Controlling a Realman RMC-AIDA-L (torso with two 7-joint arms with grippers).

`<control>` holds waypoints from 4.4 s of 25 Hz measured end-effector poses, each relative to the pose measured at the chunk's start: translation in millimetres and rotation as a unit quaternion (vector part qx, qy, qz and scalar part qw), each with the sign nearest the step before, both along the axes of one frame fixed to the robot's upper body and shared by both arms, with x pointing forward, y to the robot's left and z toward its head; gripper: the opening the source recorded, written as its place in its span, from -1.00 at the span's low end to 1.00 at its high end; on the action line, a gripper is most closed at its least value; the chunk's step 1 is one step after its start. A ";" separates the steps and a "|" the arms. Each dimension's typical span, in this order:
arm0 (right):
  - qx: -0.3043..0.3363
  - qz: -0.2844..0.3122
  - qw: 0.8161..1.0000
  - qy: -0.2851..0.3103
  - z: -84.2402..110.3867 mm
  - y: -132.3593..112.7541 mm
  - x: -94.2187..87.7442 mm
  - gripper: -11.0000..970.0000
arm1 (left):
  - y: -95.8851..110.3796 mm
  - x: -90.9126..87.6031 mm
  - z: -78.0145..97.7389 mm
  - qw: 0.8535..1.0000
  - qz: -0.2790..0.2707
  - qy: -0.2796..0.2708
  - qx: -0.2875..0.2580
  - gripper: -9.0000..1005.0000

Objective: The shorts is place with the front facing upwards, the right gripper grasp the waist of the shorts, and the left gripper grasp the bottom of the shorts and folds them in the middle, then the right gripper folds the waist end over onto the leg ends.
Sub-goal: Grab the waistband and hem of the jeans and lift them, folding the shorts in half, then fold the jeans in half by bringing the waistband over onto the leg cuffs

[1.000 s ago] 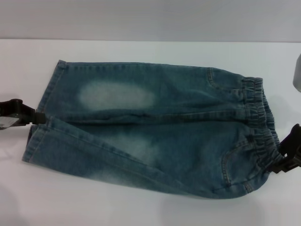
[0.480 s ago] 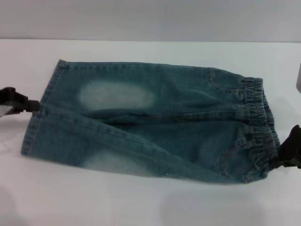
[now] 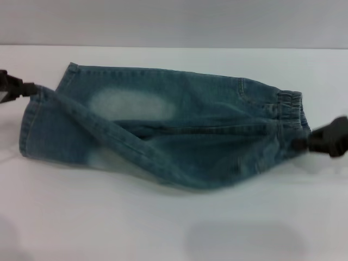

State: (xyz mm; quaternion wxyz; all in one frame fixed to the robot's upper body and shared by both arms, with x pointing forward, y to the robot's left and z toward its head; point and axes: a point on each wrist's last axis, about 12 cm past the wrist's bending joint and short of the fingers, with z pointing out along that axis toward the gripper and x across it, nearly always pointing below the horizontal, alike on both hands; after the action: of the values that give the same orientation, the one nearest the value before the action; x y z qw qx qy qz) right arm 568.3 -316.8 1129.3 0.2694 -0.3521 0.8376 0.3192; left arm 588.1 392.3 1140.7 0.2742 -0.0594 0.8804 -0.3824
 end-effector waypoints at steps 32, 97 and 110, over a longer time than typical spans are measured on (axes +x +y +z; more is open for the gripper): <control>0.125 -0.321 0.931 -0.121 -64.9 14.5 32.6 -0.97 | -56.6 67.2 -15.1 0.964 0.083 -0.179 0.180 -0.77; 0.037 -0.282 0.957 0.049 20.6 -37.1 44.5 0.31 | -78.9 50.8 -15.4 0.947 0.066 -0.300 0.099 0.67; -0.098 -0.233 0.966 0.060 11.4 9.6 71.2 0.30 | -84.0 36.4 -25.0 0.954 0.050 -0.293 0.045 0.67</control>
State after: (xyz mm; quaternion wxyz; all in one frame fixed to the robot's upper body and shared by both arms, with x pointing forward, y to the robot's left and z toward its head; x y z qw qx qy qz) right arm 639.5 -307.3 1140.7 0.2500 -0.1527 0.9382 0.1843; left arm 624.5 308.3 1115.6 0.5408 0.0240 0.7739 -0.3287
